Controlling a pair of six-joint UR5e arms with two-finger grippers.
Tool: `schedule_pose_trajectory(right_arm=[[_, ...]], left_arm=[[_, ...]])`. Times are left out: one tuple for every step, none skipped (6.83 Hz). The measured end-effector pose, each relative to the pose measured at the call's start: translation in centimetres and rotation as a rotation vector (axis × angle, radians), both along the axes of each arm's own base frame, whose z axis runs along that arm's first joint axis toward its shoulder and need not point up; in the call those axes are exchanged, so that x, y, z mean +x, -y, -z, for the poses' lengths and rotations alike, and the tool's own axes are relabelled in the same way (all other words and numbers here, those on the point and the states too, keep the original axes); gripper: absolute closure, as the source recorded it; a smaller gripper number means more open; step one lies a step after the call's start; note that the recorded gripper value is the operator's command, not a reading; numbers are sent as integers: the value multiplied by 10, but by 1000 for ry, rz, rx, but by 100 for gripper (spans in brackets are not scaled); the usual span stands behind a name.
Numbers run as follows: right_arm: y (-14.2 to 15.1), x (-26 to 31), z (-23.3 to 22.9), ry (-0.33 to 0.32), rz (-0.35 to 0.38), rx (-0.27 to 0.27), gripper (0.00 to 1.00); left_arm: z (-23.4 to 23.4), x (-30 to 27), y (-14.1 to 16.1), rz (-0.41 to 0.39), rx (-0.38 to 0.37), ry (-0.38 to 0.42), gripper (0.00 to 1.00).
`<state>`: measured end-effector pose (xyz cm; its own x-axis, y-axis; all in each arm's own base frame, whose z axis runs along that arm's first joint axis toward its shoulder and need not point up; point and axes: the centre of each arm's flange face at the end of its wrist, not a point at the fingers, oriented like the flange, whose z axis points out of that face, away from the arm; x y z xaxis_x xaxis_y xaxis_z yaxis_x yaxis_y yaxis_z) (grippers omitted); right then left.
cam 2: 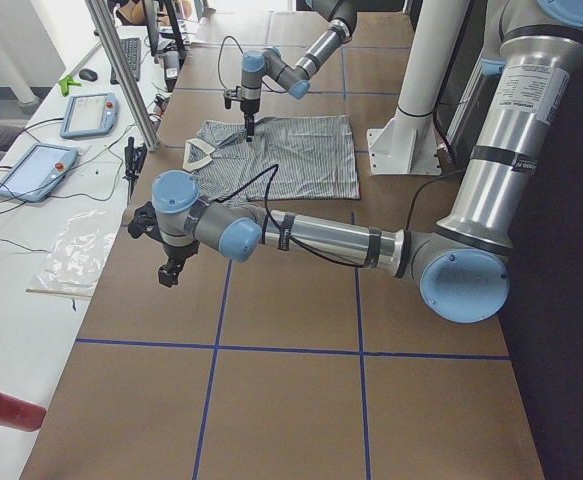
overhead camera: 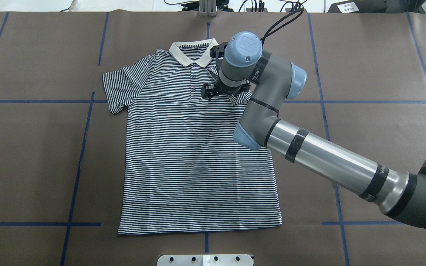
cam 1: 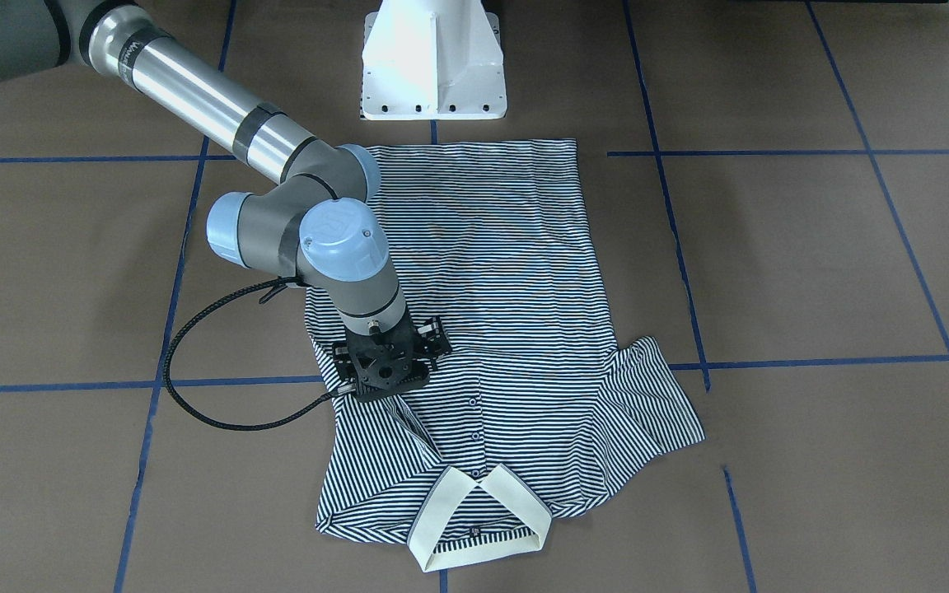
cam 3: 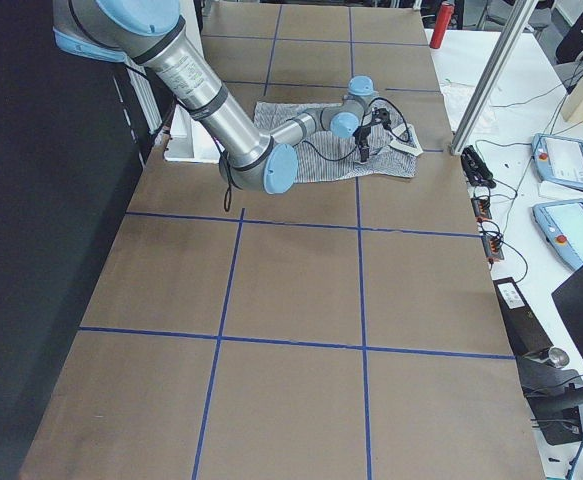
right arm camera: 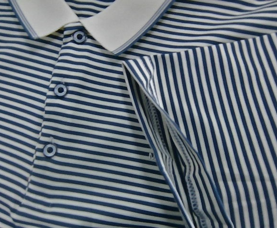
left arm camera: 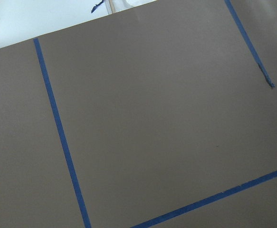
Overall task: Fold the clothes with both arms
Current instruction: 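Lay the sleeve onto the shirt front and open the right gripper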
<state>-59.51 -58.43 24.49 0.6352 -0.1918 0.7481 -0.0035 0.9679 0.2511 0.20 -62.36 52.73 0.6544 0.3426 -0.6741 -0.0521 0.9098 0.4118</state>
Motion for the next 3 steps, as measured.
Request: schedule_pose_trajectory(right_arm=[[-8,-5,6,14,-3,-11,0],[-15,-7,15,36,1,-24,0],[-20,-5,26,59,12,-44,0]], left_arm=[[2,0,1,1,3,0,0],[4,0,2,2,3,-1,0],[9,4,3,13,-8,-9,0]])
